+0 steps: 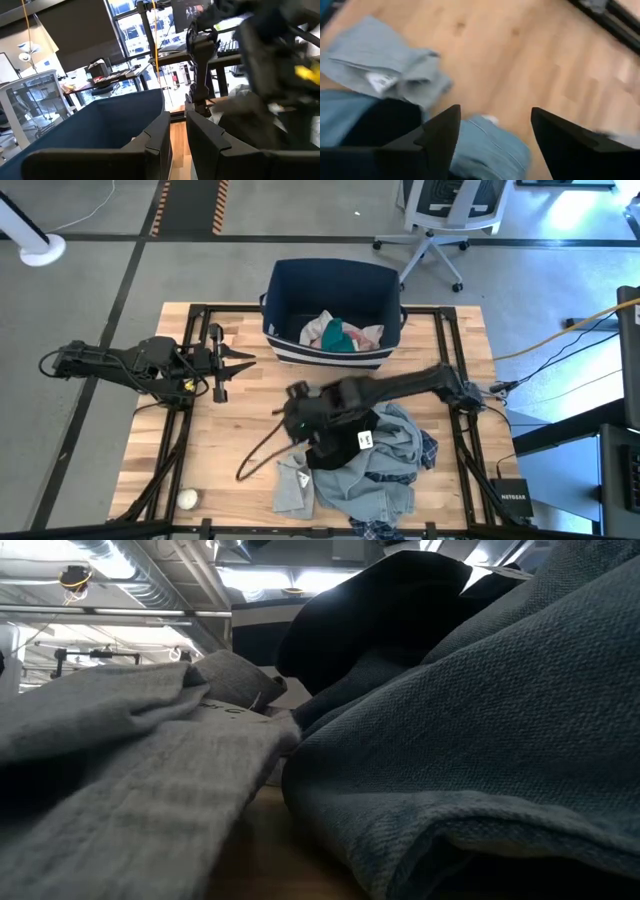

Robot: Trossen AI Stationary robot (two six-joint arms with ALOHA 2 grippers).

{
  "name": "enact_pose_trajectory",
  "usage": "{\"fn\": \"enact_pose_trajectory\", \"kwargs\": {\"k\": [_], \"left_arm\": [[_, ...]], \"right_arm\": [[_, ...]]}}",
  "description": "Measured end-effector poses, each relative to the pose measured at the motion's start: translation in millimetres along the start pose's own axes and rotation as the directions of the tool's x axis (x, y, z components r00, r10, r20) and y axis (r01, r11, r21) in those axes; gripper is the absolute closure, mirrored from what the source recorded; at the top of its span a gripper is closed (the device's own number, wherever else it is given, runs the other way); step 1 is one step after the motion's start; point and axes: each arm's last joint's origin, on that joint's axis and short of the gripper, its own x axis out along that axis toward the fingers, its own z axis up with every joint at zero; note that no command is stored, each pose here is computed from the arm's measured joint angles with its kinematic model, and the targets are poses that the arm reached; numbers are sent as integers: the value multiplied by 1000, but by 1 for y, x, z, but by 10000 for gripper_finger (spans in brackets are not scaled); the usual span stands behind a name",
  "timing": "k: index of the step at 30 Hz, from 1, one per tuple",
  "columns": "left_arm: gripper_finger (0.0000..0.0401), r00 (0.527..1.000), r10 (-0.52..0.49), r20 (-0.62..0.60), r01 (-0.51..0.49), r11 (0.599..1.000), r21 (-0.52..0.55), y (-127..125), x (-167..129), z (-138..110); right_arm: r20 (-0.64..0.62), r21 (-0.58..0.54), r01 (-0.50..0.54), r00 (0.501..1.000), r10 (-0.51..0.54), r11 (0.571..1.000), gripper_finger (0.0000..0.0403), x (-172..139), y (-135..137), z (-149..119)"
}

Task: Sort clothes
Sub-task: Put the gray shorts into the blue bin

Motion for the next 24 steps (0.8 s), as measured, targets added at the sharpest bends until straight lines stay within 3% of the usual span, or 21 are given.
{"fn": "enact_pose_trajectory", "kwargs": {"k": [7, 14, 24], "left_arm": [[342, 1000, 0, 0, 0, 1000, -2, 0, 0, 0], [342, 1000, -1, -1, 1, 1000, -2, 0, 0, 0], [342, 1000, 0, -1, 0, 1000, -2, 0, 0, 0]], "right_arm": [[16, -47, -92, 996, 92, 995, 127, 53, 31, 12], [-73, -83, -143, 988, 137, 986, 127, 96, 62, 9], [-170, -34, -149, 975, 142, 988, 127, 142, 79, -3]]}}
